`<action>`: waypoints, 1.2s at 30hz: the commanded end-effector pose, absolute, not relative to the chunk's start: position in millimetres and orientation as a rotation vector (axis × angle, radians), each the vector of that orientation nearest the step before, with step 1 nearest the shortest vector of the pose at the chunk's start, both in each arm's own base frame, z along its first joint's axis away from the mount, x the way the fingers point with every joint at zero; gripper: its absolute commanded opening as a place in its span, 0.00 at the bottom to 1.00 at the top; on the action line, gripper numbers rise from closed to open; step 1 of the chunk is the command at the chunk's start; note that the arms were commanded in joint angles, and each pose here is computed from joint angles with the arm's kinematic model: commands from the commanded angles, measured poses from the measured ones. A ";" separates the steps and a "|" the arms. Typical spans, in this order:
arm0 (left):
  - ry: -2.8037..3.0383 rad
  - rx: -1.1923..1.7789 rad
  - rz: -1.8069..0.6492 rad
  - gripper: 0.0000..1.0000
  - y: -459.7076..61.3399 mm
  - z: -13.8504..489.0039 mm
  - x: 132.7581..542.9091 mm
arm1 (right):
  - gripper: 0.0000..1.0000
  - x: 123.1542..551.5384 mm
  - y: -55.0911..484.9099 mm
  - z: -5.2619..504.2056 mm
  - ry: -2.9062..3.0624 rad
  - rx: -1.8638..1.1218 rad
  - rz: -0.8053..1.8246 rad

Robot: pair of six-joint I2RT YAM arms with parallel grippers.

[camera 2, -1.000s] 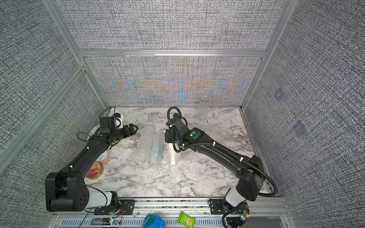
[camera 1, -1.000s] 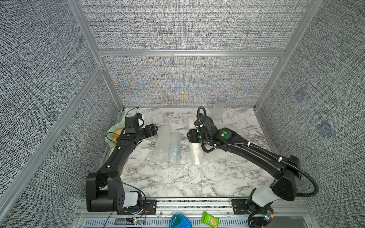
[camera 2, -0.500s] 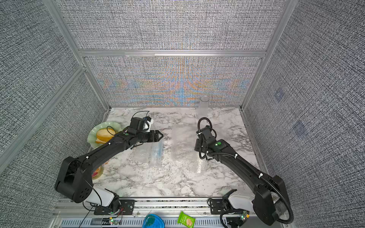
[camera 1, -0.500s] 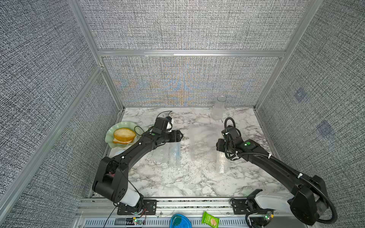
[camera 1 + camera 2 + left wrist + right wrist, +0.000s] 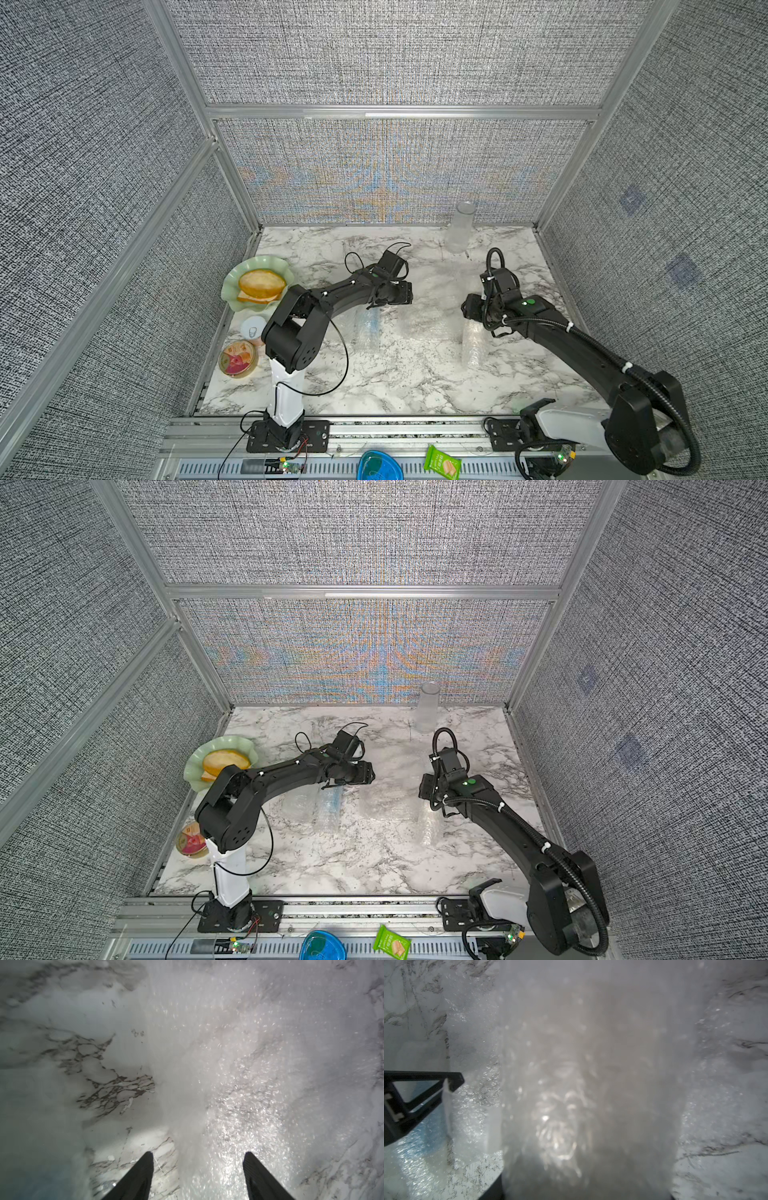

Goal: Unwrap the vase from the bubble wrap
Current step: Move the bubble wrap to the center of the board.

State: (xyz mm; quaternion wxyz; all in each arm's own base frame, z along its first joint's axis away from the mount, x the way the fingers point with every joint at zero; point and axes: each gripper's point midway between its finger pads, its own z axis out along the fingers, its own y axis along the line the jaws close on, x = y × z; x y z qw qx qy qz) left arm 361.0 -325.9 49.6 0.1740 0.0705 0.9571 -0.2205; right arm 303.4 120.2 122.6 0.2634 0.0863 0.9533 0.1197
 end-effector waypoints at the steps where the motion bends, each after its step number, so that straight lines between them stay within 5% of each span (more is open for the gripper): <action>1: 2.728 0.183 -0.650 0.68 -333.4 36.1 359.8 | 0.36 310.1 130.7 126.2 2.558 0.198 0.386; 4: 2.723 0.218 -0.702 0.63 -346.9 32.0 357.9 | 0.36 311.1 130.8 125.5 2.551 0.197 0.390; 8: 2.784 0.223 -0.648 0.28 -341.6 16.7 352.3 | 0.36 312.1 128.2 129.2 2.537 0.192 0.374; 14: 2.882 0.186 -0.450 0.00 -310.6 5.1 338.8 | 0.36 316.4 128.4 136.3 2.514 0.169 0.362; 29: 2.880 0.257 -0.369 0.02 -287.1 19.7 322.0 | 0.37 358.6 174.0 112.5 2.566 0.062 0.423; 36: 2.865 0.266 -0.395 0.22 -290.9 28.1 324.8 | 0.38 369.6 198.2 79.2 2.632 0.011 0.385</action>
